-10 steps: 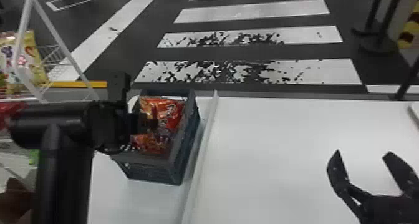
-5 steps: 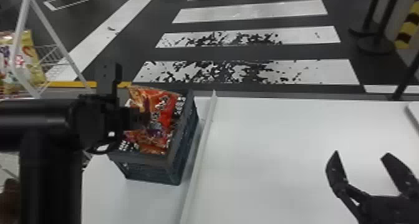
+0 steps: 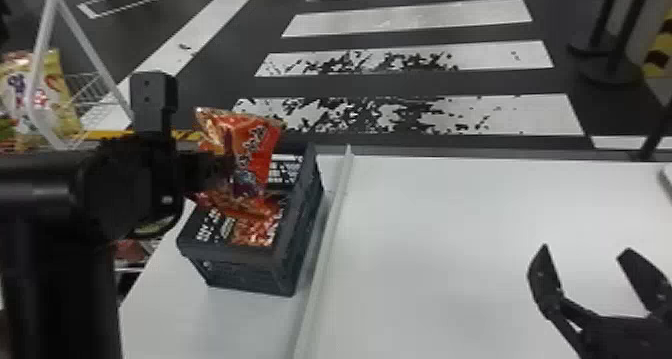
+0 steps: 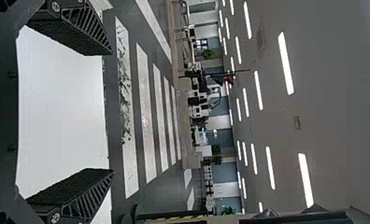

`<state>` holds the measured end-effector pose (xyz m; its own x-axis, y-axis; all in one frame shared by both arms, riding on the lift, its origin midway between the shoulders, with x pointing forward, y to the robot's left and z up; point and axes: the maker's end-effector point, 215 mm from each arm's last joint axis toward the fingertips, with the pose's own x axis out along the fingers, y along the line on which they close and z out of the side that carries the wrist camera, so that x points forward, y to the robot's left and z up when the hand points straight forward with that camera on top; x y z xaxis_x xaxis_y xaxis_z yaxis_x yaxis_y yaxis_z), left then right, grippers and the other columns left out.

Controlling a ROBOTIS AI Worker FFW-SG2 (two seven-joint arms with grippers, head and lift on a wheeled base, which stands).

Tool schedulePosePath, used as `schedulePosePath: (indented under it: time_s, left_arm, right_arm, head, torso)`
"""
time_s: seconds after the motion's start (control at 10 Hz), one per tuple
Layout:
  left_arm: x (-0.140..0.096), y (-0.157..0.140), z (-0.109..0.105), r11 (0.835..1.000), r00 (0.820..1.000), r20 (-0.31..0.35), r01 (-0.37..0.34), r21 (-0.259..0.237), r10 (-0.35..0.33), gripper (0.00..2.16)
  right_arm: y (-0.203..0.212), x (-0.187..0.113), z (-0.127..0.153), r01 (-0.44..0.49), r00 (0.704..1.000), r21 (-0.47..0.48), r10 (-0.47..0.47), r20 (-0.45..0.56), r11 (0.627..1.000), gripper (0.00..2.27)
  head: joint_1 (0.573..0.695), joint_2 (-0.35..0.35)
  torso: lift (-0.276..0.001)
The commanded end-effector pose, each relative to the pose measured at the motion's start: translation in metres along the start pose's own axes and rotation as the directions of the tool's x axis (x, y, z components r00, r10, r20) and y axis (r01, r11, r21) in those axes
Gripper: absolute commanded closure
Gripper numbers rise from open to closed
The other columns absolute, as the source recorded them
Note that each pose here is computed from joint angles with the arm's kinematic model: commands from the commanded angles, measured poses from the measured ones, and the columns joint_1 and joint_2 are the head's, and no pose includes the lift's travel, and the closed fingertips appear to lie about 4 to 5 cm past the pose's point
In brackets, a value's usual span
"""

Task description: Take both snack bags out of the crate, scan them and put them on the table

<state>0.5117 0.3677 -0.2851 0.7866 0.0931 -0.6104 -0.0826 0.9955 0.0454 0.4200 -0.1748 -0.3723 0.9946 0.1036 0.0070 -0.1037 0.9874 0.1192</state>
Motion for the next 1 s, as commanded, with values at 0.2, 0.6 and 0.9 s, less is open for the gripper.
schedulePosePath:
  time_s: [0.2, 0.6, 0.9]
  left_arm:
    - [-0.008, -0.059, 0.006, 0.993, 0.993, 0.031, 0.116, 0.001, -0.116, 2.14]
    - [-0.014, -0.146, -0.009, 0.971, 0.971, 0.015, 0.237, 0.043, -0.237, 2.14]
    - [-0.016, -0.212, -0.055, 0.95, 0.95, -0.069, 0.307, 0.053, -0.304, 2.14]
  right_arm:
    - [-0.001, 0.0, 0.001, 0.004, 1.0, 0.003, -0.004, 0.003, 1.0, 0.08]
    - [0.0, -0.001, -0.001, 0.005, 1.0, 0.0, -0.005, -0.001, 1.0, 0.08]
    - [0.002, 0.0, -0.001, 0.003, 1.0, 0.002, -0.003, -0.001, 1.0, 0.08]
  head:
    - [0.695, 0.201]
    - [0.695, 0.101]
    - [0.695, 0.023]
  torso:
    - [-0.092]
    - [-0.092]
    - [-0.092]
